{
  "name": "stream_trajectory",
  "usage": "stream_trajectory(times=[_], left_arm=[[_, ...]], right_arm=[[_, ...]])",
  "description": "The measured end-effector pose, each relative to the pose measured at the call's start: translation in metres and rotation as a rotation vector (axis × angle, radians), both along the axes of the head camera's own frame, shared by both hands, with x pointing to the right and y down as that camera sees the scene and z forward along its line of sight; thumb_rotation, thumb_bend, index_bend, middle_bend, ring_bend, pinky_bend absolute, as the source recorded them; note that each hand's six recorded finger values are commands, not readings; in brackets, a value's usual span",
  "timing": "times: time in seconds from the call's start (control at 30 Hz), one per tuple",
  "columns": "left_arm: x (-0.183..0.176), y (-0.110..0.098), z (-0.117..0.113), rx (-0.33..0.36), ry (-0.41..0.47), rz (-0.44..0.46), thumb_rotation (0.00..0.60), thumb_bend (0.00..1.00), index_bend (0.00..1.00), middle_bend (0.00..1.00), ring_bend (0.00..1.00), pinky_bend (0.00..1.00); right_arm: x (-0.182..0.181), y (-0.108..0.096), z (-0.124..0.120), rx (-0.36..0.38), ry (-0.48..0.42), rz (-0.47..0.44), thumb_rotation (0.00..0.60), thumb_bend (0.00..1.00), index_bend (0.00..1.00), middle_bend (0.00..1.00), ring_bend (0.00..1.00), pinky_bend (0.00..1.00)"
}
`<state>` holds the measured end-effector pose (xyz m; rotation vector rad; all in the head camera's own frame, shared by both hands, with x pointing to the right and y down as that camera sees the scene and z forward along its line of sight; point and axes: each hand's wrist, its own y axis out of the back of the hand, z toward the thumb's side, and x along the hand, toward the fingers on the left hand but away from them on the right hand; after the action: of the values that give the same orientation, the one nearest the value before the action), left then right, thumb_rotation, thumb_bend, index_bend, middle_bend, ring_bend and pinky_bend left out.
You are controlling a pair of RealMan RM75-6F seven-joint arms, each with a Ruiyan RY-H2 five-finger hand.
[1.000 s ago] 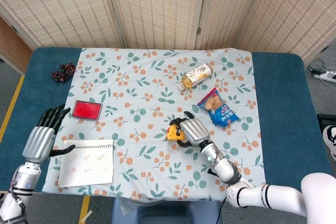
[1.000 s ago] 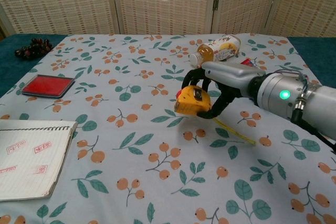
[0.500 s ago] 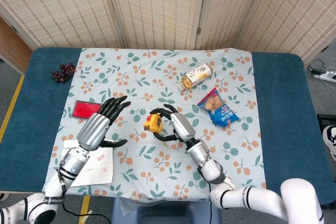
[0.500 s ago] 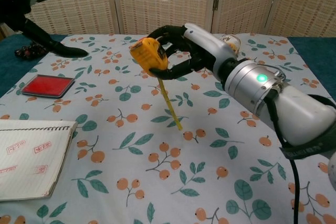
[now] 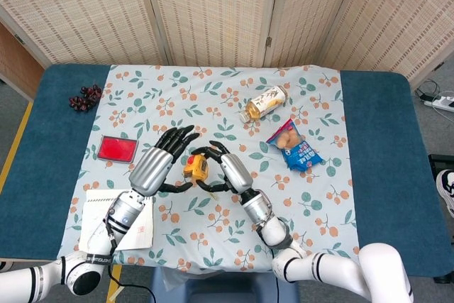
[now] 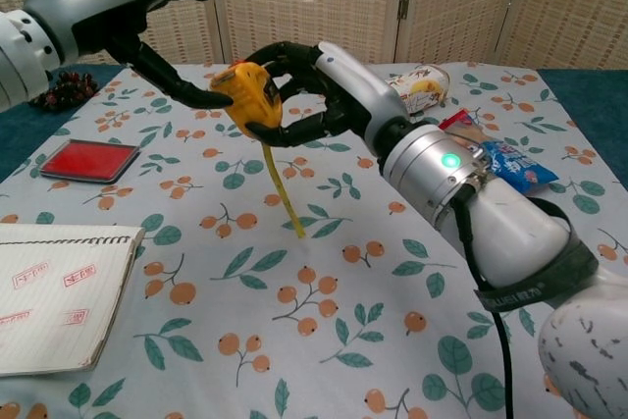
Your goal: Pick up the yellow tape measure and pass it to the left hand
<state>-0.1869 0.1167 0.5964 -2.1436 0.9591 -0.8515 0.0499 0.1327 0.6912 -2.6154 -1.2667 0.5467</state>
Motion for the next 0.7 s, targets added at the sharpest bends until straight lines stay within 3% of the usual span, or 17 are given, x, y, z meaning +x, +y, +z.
stream_trajectory(times=[0.43, 0.7], left_arm=[[-0.0015, -0.0044, 0.003, 0.026, -0.042, -0.006, 0.6, 0.23, 0.02, 0.03, 0.06, 0.0], [-0.0059, -0.0029, 0.0034, 0.032, -0.056, -0.001, 0.6, 0.36, 0.04, 0.04, 0.07, 0.0]], right_arm=[[-0.0011, 0.0019, 0.0004, 0.011, 0.024, -0.015, 0.6, 0.36, 0.55, 0.48, 0.36, 0.08], [0.0001, 0.0025, 0.0006, 0.01, 0.034, -0.018, 0.6, 0.36, 0.55, 0.48, 0.36, 0.08]])
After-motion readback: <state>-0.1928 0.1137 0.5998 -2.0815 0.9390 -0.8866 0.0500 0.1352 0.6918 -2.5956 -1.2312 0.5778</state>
